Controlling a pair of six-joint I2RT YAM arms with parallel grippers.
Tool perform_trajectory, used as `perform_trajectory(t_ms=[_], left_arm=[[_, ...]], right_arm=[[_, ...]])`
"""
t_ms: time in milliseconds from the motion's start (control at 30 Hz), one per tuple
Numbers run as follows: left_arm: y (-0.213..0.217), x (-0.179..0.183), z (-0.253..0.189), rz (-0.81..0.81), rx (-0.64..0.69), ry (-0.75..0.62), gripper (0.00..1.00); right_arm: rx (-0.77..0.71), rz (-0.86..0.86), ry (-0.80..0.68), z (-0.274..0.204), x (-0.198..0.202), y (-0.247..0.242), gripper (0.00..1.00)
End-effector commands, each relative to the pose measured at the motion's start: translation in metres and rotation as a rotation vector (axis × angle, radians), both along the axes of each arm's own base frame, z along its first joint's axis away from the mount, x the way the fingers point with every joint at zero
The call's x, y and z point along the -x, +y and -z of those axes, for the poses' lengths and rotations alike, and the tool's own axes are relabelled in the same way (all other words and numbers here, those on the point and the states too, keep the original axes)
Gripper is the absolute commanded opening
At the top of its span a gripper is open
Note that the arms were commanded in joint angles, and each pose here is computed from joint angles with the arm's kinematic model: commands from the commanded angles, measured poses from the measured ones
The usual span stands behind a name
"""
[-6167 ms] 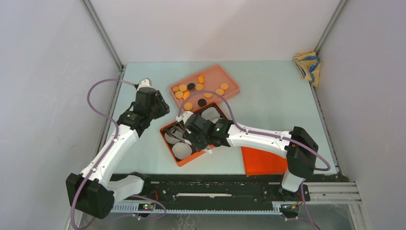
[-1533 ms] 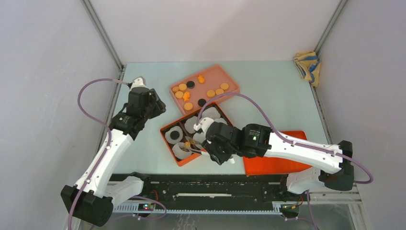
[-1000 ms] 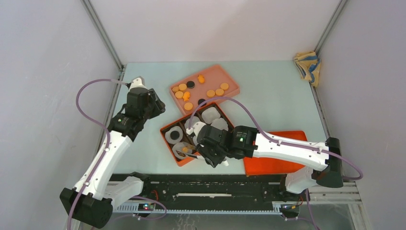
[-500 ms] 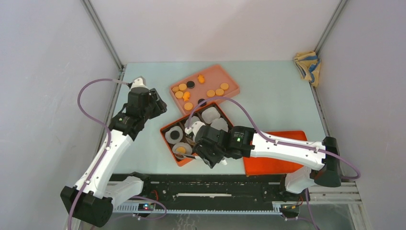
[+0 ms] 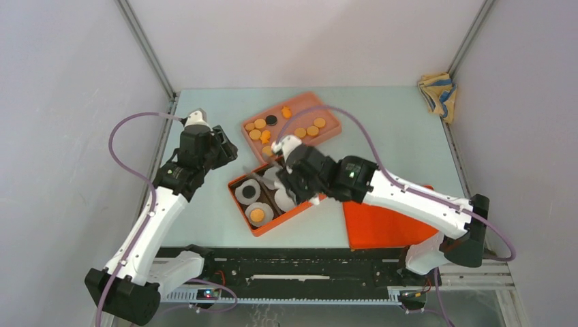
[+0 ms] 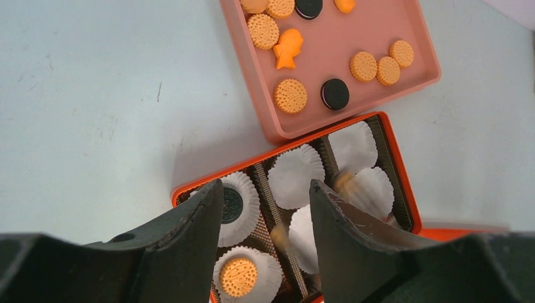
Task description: Pack the cookies
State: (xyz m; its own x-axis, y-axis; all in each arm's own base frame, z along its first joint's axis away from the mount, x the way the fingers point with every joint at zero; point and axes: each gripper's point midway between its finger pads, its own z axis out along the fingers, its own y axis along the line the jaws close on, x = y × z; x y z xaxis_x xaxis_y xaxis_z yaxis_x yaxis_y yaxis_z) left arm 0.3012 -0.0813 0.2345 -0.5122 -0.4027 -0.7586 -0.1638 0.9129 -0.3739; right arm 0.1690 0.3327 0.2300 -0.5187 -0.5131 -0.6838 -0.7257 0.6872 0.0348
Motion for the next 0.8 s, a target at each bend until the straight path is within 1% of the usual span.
perform_trajectory(t_ms=[0, 100, 200, 300, 533, 767], left_arm=[[0.002, -0.004, -0.023, 0.009, -0.001, -0.077, 0.58], [0.001, -0.005, -0.022, 0.011, -0.006, -0.074, 0.58], [0.002, -0.006, -0.019, 0.012, -0.018, -0.066, 0.58], [0.004, -0.007, -0.017, 0.007, -0.032, -0.062, 0.58], [0.006, -0.009, -0.013, -0.004, -0.045, -0.048, 0.58], [0.005, -0.010, -0.010, 0.001, -0.040, -0.044, 0.59]], right_arm=[[-0.120, 0.118, -0.139, -0.042, -0.070, 0.003, 0.55], [-0.090, 0.180, -0.145, -0.031, -0.115, 0.005, 0.54], [-0.057, 0.202, -0.135, -0.015, -0.144, 0.011, 0.54], [-0.038, 0.205, -0.113, 0.002, -0.164, 0.020, 0.54], [0.004, 0.215, -0.059, 0.036, -0.194, 0.034, 0.54], [0.030, 0.246, -0.008, 0.067, -0.214, 0.027, 0.54]])
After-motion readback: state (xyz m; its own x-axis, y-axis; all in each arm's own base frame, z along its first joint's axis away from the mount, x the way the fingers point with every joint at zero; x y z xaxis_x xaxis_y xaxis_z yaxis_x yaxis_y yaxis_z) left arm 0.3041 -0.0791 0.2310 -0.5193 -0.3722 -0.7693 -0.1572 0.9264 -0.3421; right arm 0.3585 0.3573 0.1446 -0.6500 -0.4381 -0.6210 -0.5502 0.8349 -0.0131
